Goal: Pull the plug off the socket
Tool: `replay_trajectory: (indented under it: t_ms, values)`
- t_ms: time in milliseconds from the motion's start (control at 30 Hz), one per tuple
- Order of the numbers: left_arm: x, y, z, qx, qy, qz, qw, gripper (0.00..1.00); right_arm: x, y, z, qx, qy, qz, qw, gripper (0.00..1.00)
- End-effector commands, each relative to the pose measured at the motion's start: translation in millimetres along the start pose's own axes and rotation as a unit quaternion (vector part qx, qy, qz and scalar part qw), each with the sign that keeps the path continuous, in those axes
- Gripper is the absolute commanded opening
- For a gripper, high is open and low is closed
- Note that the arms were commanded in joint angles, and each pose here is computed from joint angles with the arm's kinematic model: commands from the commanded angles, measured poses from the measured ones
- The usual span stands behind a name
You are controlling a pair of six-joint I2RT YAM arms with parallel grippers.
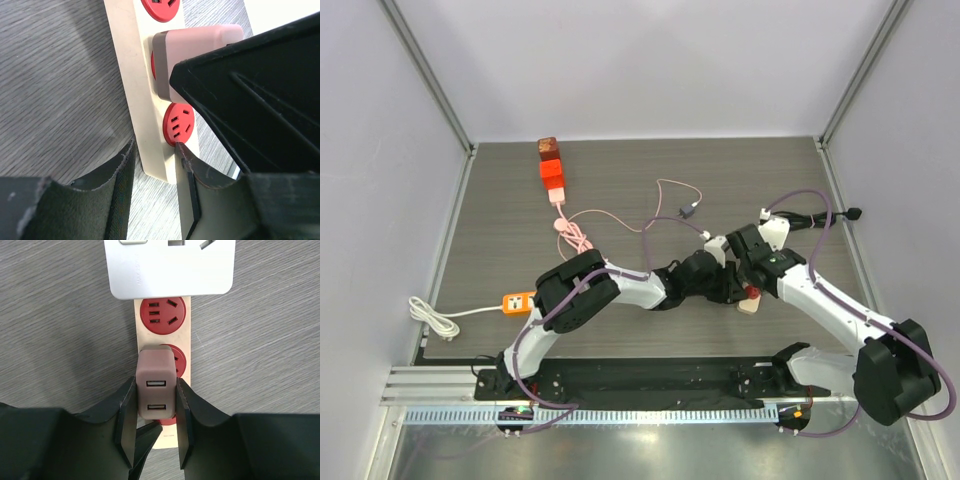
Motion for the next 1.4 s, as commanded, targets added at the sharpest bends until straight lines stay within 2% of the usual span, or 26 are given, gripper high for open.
replay_trajectory:
  t_ms: [0,167,300,367,800,867,1133,1367]
  values:
    - [-0.5,12.8,47.3,0.025,-0.103,0.000,0.994,0.38,-13.3,-1.6,16.6,0.039,-0.086,-0.004,0.995,0.01]
    - [-13.6,9.7,35.5,0.027,-0.063,-0.012,0.998,0.40,-13.8,1.0,16.0,0.039,-0.091,-0.001,0.995,0.01]
    - [-23.8,2.0,15.8,0.042,-0.035,-0.008,0.998,0.53,-13.2,4.1,16.3,0.037,-0.095,0.006,0.995,0.01]
    - [-26.7,0.7,13.8,0.044,-0.038,-0.009,0.998,0.55,-14.6,4.7,15.4,0.038,-0.098,0.005,0.994,0.01]
    - [-10.3,2.6,15.1,0.028,-0.023,0.008,0.999,0.57,-14.3,9.5,14.1,0.036,-0.101,0.011,0.994,0.01]
    - [-6.6,4.2,19.3,0.019,-0.031,0.010,0.999,0.57,-14.0,9.3,14.4,0.038,-0.100,0.010,0.994,0.01]
    - [6.5,21.1,47.8,-0.042,-0.085,0.030,0.995,0.46,-17.6,0.7,17.4,0.053,-0.110,0.000,0.993,0.01]
    - [6.2,24.3,62.5,-0.053,-0.135,0.016,0.989,0.38,-28.0,-6.9,13.3,0.076,-0.119,-0.026,0.990,0.01]
Point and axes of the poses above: each gripper's point midway between its finger pads, its own x axis out along the fingers, its own z axis along the line the jaws close on, y = z × x, the point moved 10 cm from there along -x, back along the fingers, and after that the axes turned 14 degrees about -x, right-handed, at the moved point
